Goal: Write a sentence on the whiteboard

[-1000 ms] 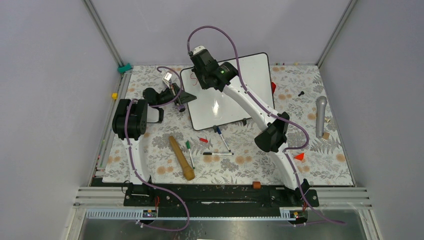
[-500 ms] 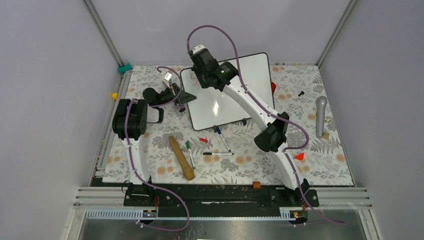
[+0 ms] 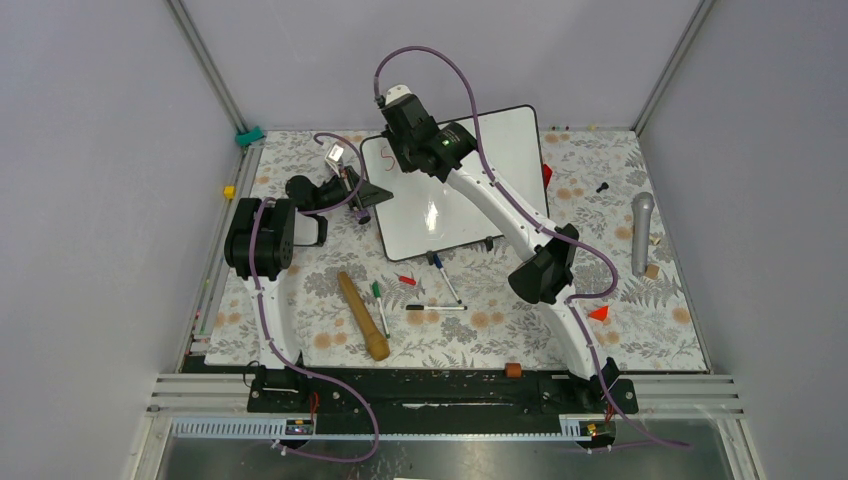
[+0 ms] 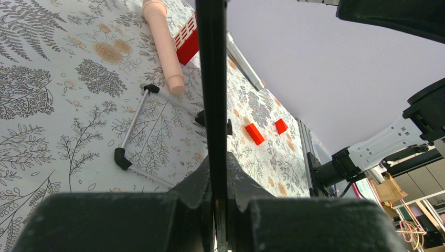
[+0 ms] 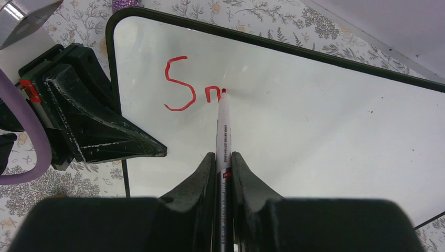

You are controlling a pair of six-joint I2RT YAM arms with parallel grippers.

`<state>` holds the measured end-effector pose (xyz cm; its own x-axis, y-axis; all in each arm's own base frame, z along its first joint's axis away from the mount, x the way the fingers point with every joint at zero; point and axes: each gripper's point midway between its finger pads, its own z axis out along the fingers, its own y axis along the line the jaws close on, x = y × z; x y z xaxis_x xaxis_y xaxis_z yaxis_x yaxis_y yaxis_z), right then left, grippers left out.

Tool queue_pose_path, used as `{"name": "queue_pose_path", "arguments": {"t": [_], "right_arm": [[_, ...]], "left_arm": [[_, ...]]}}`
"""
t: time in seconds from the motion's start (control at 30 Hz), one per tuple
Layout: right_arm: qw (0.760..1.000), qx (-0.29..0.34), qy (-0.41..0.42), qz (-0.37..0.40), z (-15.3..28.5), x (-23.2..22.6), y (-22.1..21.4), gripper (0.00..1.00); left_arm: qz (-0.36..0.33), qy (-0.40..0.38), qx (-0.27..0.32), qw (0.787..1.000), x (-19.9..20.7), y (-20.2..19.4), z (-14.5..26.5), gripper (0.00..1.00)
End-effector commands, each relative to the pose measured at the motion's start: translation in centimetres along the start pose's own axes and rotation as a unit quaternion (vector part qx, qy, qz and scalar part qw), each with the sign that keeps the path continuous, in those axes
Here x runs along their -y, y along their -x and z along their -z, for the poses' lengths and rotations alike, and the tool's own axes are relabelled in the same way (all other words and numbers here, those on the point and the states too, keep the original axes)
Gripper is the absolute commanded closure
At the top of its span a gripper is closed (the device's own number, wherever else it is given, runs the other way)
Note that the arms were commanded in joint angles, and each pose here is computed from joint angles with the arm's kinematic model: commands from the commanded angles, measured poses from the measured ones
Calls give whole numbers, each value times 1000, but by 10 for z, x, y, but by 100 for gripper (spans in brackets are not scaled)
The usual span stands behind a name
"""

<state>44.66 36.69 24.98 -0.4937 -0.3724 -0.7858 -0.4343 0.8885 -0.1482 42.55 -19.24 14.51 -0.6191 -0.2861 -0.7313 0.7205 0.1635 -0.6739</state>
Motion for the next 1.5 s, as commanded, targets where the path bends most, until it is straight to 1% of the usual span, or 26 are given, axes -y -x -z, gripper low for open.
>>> {"name": "queue_pose_path", "arguments": {"t": [0.0,0.23,0.47,0.8,1.17,1.47], "right_arm": [[999,32,-30,-8,-2,20,19,100],[999,28,-41,-8,3,28,17,100],[999,3,-42,-2,4,29,4,100],[999,-11,-48,2,7,32,-4,100],[998,-43,-34,10,4,27,-22,100],[998,-55,-26,13,6,25,-28,100]], "left_arm": [[-53,-37,-38,997,16,-15,0,100],[-53,-36,-38,997,16,-14,0,100],[-54,-37,-38,997,16,-14,0,100],[-54,-36,-37,997,17,-14,0,100],[-54,-36,-38,997,17,-14,0,100],[-54,-36,-38,997,17,-15,1,100]]}}
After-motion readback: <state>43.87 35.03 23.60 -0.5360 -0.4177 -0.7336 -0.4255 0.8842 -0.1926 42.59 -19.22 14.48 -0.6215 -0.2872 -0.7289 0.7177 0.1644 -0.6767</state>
